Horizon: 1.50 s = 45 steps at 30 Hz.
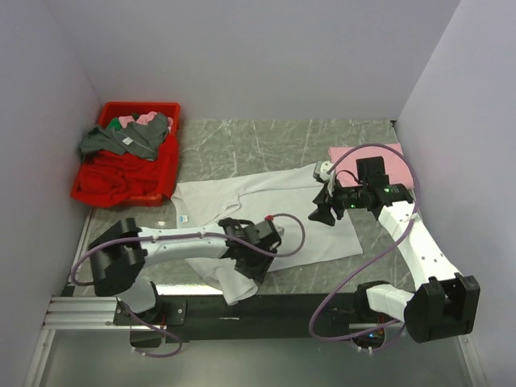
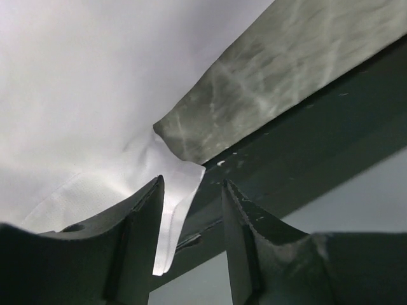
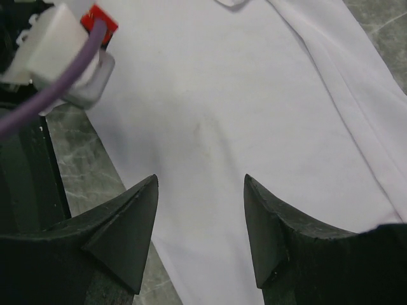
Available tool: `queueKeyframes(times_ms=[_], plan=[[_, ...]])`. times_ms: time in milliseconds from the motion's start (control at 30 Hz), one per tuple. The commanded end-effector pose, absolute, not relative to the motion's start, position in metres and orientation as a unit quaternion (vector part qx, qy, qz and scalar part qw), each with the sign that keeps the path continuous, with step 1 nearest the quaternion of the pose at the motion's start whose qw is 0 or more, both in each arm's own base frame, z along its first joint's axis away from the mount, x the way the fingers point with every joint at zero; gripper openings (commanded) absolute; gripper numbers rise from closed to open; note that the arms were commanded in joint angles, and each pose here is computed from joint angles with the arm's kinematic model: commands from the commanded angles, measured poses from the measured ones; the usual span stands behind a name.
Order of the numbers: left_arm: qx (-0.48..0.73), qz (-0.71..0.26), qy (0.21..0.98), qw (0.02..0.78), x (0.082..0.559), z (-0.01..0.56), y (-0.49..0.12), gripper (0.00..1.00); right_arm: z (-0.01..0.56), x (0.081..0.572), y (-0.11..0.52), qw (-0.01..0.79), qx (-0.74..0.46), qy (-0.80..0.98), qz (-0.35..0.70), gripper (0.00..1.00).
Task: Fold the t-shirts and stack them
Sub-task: Fold the tshirt
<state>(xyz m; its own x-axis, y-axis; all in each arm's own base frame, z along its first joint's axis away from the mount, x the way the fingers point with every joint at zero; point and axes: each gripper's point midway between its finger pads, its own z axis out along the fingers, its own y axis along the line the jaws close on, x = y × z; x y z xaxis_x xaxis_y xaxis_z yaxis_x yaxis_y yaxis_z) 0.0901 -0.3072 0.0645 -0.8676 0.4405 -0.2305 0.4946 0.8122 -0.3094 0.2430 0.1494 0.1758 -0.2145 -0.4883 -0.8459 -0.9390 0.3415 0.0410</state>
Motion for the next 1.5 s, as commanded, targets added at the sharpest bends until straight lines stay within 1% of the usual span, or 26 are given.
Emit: queueKeyframes(times_ms=[0, 67, 133, 200, 300, 400, 433, 467, 500, 533, 600, 633, 667, 733, 767, 800, 867, 933, 967, 1033, 1100, 1267, 1300, 1467], plan=[[0.269, -0.084, 0.955, 0.09, 0.085, 0.06, -0.291, 0.47, 0.184, 0.24, 0.152, 0.393, -0.494, 0.712, 0.309, 0.63], [0.27, -0.048, 0.956, 0.103, 0.087, 0.056, -0.289, 0.49, 0.182, 0.24, 0.151, 0.389, -0.491, 0.714, 0.312, 0.63], [0.271, -0.031, 0.956, 0.109, 0.08, 0.056, -0.287, 0.52, 0.182, 0.24, 0.15, 0.386, -0.49, 0.716, 0.313, 0.63], [0.263, -0.033, 0.956, 0.128, 0.08, 0.064, -0.289, 0.55, 0.181, 0.24, 0.15, 0.386, -0.489, 0.716, 0.315, 0.63], [0.228, -0.067, 0.957, 0.166, 0.08, 0.084, -0.293, 0.59, 0.182, 0.24, 0.149, 0.388, -0.488, 0.717, 0.313, 0.63], [0.156, -0.109, 0.962, 0.195, 0.081, 0.105, -0.282, 0.65, 0.181, 0.24, 0.148, 0.386, -0.489, 0.718, 0.312, 0.63], [0.106, -0.128, 0.966, 0.198, 0.079, 0.109, -0.271, 0.67, 0.179, 0.24, 0.148, 0.384, -0.488, 0.719, 0.312, 0.63], [0.076, -0.136, 0.968, 0.197, 0.078, 0.108, -0.265, 0.71, 0.18, 0.24, 0.148, 0.383, -0.487, 0.719, 0.314, 0.63], [0.04, -0.15, 0.971, 0.181, 0.074, 0.106, -0.259, 0.71, 0.179, 0.239, 0.149, 0.382, -0.487, 0.719, 0.315, 0.63], [-0.021, -0.164, 0.973, 0.163, 0.068, 0.098, -0.246, 0.69, 0.179, 0.24, 0.148, 0.383, -0.486, 0.72, 0.314, 0.63], [-0.091, -0.186, 0.969, 0.135, 0.062, 0.09, -0.237, 0.6, 0.18, 0.24, 0.149, 0.384, -0.486, 0.719, 0.316, 0.63], [-0.143, -0.206, 0.962, 0.11, 0.053, 0.085, -0.23, 0.52, 0.18, 0.241, 0.149, 0.384, -0.485, 0.72, 0.315, 0.63], [-0.169, -0.213, 0.958, 0.096, 0.049, 0.083, -0.225, 0.27, 0.179, 0.241, 0.149, 0.383, -0.485, 0.72, 0.315, 0.63], [-0.22, -0.231, 0.946, 0.065, 0.039, 0.08, -0.216, 0.11, 0.179, 0.24, 0.149, 0.382, -0.484, 0.721, 0.316, 0.63], [-0.229, -0.234, 0.943, 0.055, 0.036, 0.08, -0.213, 0.07, 0.178, 0.24, 0.149, 0.38, -0.483, 0.722, 0.317, 0.63], [-0.233, -0.234, 0.943, 0.049, 0.032, 0.079, -0.209, 0.05, 0.178, 0.24, 0.149, 0.38, -0.483, 0.722, 0.317, 0.63], [-0.235, -0.234, 0.942, 0.042, 0.028, 0.08, -0.201, 0.05, 0.178, 0.241, 0.149, 0.381, -0.484, 0.721, 0.317, 0.63], [-0.233, -0.213, 0.948, 0.045, 0.026, 0.077, -0.191, 0.05, 0.177, 0.241, 0.149, 0.379, -0.484, 0.722, 0.319, 0.63], [-0.23, -0.207, 0.95, 0.041, 0.024, 0.074, -0.19, 0.07, 0.178, 0.241, 0.149, 0.379, -0.484, 0.721, 0.319, 0.63], [-0.211, -0.212, 0.953, 0.036, 0.027, 0.068, -0.202, 0.09, 0.179, 0.241, 0.149, 0.381, -0.483, 0.721, 0.318, 0.63], [-0.2, -0.22, 0.954, 0.03, 0.03, 0.064, -0.215, 0.1, 0.179, 0.241, 0.149, 0.38, -0.483, 0.722, 0.319, 0.63], [-0.163, -0.162, 0.973, 0.034, 0.042, 0.051, -0.226, 0.1, 0.181, 0.24, 0.149, 0.385, -0.484, 0.72, 0.316, 0.63], [-0.159, -0.152, 0.974, 0.058, 0.053, 0.05, -0.224, 0.11, 0.181, 0.24, 0.149, 0.385, -0.484, 0.72, 0.316, 0.63], [-0.171, -0.174, 0.965, 0.096, 0.105, 0.058, -0.238, 0.13, 0.182, 0.24, 0.149, 0.383, -0.484, 0.72, 0.317, 0.63]])
